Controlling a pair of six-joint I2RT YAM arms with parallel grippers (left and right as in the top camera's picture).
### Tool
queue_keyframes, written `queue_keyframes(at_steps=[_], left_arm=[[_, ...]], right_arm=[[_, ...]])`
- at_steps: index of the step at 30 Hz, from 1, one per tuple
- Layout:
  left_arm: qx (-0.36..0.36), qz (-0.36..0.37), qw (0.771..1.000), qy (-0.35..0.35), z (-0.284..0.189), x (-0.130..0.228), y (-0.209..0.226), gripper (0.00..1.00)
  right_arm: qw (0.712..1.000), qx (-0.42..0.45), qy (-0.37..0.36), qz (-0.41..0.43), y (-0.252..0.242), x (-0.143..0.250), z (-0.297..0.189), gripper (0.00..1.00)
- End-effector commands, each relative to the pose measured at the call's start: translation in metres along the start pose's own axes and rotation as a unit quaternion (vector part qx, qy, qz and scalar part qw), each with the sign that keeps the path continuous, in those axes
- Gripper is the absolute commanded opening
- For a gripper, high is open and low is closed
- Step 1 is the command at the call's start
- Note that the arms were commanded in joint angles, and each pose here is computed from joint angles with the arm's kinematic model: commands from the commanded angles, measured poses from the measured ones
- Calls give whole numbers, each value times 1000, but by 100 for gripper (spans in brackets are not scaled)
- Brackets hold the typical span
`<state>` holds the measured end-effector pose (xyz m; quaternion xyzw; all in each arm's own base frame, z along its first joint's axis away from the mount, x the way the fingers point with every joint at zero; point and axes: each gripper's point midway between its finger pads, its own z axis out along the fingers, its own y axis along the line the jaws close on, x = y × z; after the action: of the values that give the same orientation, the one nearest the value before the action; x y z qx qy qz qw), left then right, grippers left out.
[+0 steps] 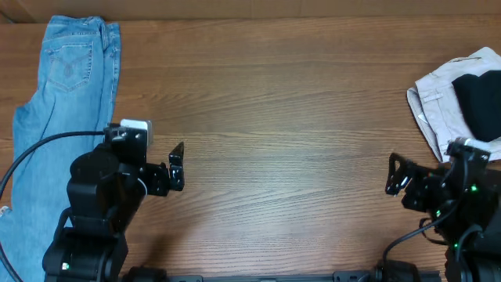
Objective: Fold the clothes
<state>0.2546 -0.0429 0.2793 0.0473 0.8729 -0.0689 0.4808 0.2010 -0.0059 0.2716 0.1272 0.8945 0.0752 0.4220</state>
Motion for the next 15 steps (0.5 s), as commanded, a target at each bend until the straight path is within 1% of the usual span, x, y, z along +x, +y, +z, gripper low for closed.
queue_keyframes(at_steps=[1, 3, 8, 15], left_arm=[[-12, -12, 999, 33, 6, 18, 5, 100], [-13, -13, 999, 50, 6, 26, 5, 100], [-15, -14, 997, 80, 7, 39, 6, 100], [-15, -15, 995, 94, 8, 45, 7, 100]], right_arm=[[999, 8, 39, 7, -4, 19, 4, 100], [998, 11, 53, 9, -6, 26, 3, 100], [998, 12, 60, 10, -6, 29, 3, 100], [998, 12, 60, 10, -6, 29, 3, 100]])
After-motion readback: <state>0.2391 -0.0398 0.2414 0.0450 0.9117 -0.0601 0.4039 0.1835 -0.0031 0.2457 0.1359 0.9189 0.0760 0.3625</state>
